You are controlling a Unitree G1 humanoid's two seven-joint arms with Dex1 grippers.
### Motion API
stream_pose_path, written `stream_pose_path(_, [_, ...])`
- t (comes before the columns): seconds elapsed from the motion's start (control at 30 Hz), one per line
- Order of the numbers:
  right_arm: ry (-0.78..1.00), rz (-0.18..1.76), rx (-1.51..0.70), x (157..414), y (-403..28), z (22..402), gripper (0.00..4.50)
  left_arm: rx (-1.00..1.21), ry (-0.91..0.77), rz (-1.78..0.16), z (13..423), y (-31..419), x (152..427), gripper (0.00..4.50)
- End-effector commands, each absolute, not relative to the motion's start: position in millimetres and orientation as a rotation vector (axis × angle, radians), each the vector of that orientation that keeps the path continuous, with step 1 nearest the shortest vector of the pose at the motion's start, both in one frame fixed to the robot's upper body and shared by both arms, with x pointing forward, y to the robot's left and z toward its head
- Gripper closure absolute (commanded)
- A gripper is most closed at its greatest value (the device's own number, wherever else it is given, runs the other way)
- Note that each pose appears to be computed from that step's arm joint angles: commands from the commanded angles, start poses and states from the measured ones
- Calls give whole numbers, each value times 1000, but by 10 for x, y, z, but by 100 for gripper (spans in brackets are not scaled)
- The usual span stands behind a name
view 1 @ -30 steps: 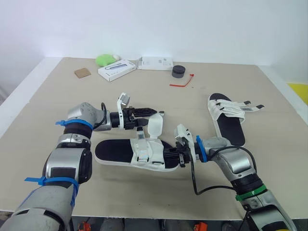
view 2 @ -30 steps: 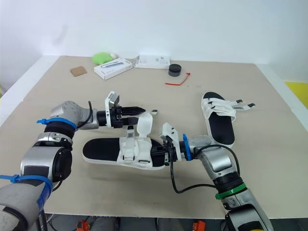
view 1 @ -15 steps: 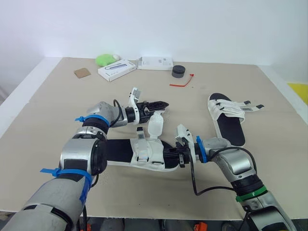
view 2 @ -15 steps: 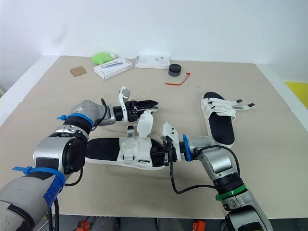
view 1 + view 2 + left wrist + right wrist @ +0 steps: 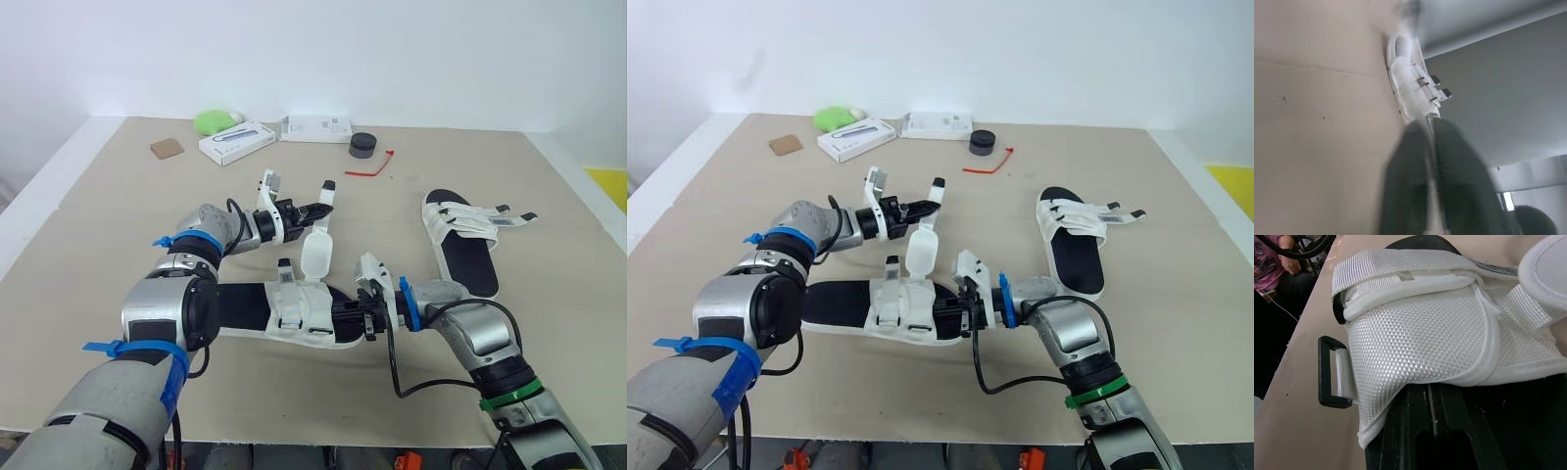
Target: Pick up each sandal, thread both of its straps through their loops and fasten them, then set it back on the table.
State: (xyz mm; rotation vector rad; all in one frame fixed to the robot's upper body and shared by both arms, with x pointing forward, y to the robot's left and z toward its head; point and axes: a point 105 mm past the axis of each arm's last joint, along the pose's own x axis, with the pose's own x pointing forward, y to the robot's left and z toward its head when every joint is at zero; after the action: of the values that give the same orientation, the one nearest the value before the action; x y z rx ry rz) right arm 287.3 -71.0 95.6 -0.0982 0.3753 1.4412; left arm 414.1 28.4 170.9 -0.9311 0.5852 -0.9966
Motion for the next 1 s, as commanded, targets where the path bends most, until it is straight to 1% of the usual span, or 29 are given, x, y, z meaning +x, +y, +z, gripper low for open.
stream_pose_path(0.03, [493, 1407, -79, 2832, -740, 690, 450, -909, 517, -1061, 1940, 330, 4150, 445])
stream_pose_path(0.13, [493, 1409, -80, 2833, -738, 691, 450, -897, 480, -1110, 2053, 350, 4130, 445])
stream_pose_path(0.23, [494, 1413, -80, 2825, -733, 690, 450, -795, 359, -1252, 2313, 390, 4038, 445])
stream_pose_path(0.33, [497, 1416, -80, 2810, -733, 679, 450, -598, 234, -1418, 2487, 415, 3793, 445])
stream_pose_path(0.43, [499, 1418, -78, 2801, -729, 670, 450, -271, -51, -1542, 2540, 457, 3442, 445])
stream_pose_path(0.47, [500, 1419, -76, 2798, -727, 668, 450, -195, -118, -1572, 2536, 462, 3335, 445])
stream_pose_path(0.5, [501, 1422, -76, 2795, -723, 665, 450, -67, -206, -1630, 2478, 493, 3163, 445])
stream_pose_path(0.57, [503, 1425, -75, 2790, -720, 662, 450, 130, -302, -1702, 2339, 526, 2928, 445])
stream_pose_path(0.6, [503, 1426, -74, 2789, -720, 661, 450, 203, -328, -1722, 2275, 534, 2856, 445])
stream_pose_path(0.7, [507, 1433, -74, 2783, -712, 655, 450, 402, -423, -1766, 2114, 557, 2721, 445])
stream_pose_path(0.77, [511, 1440, -75, 2779, -700, 652, 450, 543, -492, -1778, 1993, 577, 2681, 445])
stream_pose_path(0.83, [512, 1446, -76, 2777, -694, 661, 450, 664, -543, -1766, 1884, 598, 2698, 445])
stream_pose_path(0.93, [516, 1448, -78, 2776, -705, 665, 450, 694, -516, -1785, 1769, 649, 2700, 365])
stream_pose_path(1.0, [518, 1449, -78, 2773, -714, 669, 450, 713, -495, -1806, 1715, 678, 2675, 267])
